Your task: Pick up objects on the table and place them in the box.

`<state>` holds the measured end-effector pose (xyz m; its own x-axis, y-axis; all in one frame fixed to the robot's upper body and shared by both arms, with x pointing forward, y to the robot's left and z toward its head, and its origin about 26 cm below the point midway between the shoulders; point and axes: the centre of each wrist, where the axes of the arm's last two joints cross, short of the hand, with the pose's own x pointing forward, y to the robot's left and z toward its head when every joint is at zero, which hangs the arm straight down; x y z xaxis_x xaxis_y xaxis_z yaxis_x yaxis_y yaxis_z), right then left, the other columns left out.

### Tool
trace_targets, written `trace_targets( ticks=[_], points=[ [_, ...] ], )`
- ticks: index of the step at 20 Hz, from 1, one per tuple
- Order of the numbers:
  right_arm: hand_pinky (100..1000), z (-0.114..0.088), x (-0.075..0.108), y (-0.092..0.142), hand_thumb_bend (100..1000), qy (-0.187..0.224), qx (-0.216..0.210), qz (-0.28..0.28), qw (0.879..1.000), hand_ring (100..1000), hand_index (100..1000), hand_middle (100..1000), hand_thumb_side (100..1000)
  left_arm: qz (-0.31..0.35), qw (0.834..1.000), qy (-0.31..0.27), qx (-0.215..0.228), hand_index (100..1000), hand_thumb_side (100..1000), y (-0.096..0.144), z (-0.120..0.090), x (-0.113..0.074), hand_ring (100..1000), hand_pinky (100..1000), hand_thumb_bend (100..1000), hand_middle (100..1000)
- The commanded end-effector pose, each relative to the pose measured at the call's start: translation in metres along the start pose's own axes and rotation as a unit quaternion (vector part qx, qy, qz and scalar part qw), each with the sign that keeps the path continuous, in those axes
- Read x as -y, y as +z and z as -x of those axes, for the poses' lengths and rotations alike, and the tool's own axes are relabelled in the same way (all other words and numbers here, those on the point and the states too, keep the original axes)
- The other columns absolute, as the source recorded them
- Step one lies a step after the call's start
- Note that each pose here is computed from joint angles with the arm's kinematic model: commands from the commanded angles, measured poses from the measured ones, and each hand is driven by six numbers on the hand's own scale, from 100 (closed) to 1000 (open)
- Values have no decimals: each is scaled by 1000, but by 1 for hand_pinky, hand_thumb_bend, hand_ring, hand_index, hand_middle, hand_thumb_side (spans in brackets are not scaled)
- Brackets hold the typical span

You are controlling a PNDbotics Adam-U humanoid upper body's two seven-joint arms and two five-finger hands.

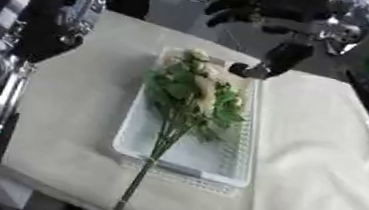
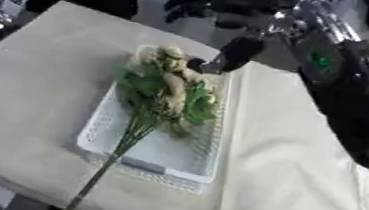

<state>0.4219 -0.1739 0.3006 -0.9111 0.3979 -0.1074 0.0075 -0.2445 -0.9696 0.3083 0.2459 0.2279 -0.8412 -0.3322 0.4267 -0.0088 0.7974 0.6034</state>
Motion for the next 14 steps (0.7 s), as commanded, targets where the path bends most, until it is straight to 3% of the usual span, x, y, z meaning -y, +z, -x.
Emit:
trace_targets(
  ticks=[1, 6, 7, 9, 10, 11, 14],
  points=[
    [1000, 0, 27, 37, 301, 57, 36, -91, 994, 1000, 934, 940, 384, -4, 1000, -21, 4, 823, 720, -1, -3, -10, 692, 585, 100, 587],
    [1000, -12, 46, 94, 230, 12, 18, -30, 999, 1000, 922, 916, 300, -7, 1000, -27, -2, 823, 720, 1, -3, -11, 692, 585, 100, 587],
    [1000, -15, 49, 109, 236, -1, 15, -8, 1000, 1000, 931, 918, 310, -8, 1000, -28, -3, 823, 720, 2, -2, -11, 692, 585, 100, 587],
    [1000, -22, 54, 138, 100, -26, 10, 47, 999, 1000, 953, 918, 431, -11, 999, -30, -6, 823, 720, 3, -2, -12, 692, 585, 100, 586],
    [1000, -25, 55, 151, 100, -38, 8, 85, 996, 1000, 953, 918, 431, -12, 999, -31, -7, 823, 720, 3, -2, -13, 692, 585, 100, 586],
    [969, -28, 53, 163, 100, -57, 11, 144, 988, 983, 956, 912, 553, -14, 999, -32, -8, 822, 720, 4, -2, -13, 693, 585, 100, 586],
    [946, -36, 34, 181, 100, -106, 28, 315, 943, 967, 945, 908, 565, -16, 999, -35, -12, 823, 721, 5, -1, -14, 695, 584, 100, 589]
  ],
)
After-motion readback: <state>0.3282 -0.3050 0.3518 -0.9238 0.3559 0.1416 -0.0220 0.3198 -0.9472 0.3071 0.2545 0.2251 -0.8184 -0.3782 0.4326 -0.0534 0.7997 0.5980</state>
